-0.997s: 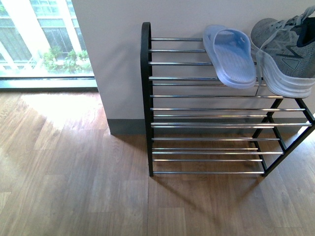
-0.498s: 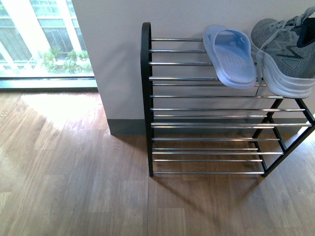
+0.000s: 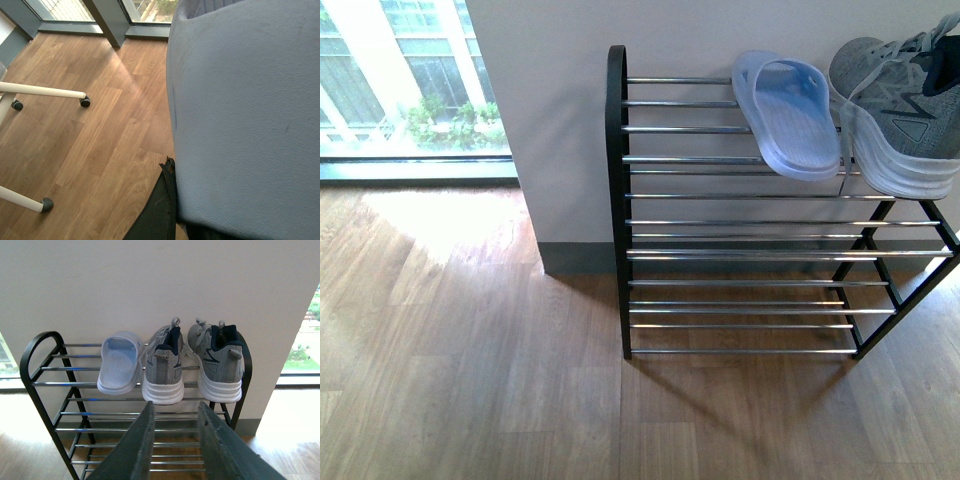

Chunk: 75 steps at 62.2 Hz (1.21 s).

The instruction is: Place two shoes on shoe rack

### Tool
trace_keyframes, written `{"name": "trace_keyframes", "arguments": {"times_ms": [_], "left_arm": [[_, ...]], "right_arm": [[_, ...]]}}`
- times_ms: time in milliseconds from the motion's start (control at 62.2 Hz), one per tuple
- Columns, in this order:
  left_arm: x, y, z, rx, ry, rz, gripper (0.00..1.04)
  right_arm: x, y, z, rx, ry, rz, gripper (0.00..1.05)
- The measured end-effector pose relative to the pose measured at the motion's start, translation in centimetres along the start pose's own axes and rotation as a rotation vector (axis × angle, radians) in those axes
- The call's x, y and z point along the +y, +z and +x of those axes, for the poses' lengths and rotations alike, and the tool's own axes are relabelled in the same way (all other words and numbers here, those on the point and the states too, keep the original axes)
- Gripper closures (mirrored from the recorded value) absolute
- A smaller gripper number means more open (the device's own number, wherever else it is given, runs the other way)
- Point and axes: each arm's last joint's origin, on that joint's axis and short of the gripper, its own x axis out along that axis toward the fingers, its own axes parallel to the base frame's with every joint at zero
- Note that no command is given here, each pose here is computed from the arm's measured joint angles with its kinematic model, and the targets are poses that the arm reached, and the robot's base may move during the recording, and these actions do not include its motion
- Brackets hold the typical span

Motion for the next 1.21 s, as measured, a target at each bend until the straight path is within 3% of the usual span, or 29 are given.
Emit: {"name": "trace_keyframes", "arguments": {"times_ms": [306, 386, 450, 482, 547, 772, 965, 1045, 1206], "left_arm": [[0.1, 0.0, 0.0, 0.001, 0.01, -0.003, 1.03], [0.0, -0.1, 0.1, 0.0, -0.007, -0.01, 1.03], [-1.7, 1.2, 0.7, -0.146, -0.248, -0.168, 1.03], [-3.2, 2.8, 1.4, -0.157, -0.345, -0.212, 1.03], [-5.7, 5.2, 2.9, -0.12, -0.419, -0.218, 1.03], [-13.6, 11.1, 9.8, 0.03, -0.446, -0.145, 1.03], [-18.5, 13.5, 14.5, 0.098, -0.419, -0.057, 1.03], [-21.9, 15.0, 15.9, 0.128, -0.429, 0.003, 1.03], [-26.6, 14.7, 16.5, 0.246, -0.446, 0.121, 1.03]], "right_arm": [[0.0, 0.0, 0.0, 0.0, -0.001, 0.001, 0.08], [0.0, 0.0, 0.0, 0.002, -0.005, 0.0, 0.09], [0.0, 0.0, 0.0, 0.002, -0.011, 0.001, 0.09], [0.0, 0.0, 0.0, 0.0, -0.008, 0.0, 0.09], [0.0, 0.0, 0.0, 0.001, -0.003, 0.0, 0.09], [0.0, 0.0, 0.0, 0.002, -0.004, 0.0, 0.09], [0.0, 0.0, 0.0, 0.002, -0.004, 0.0, 0.09], [0.0, 0.0, 0.0, 0.001, -0.004, 0.0, 0.09], [0.0, 0.0, 0.0, 0.002, -0.004, 0.0, 0.09]]}}
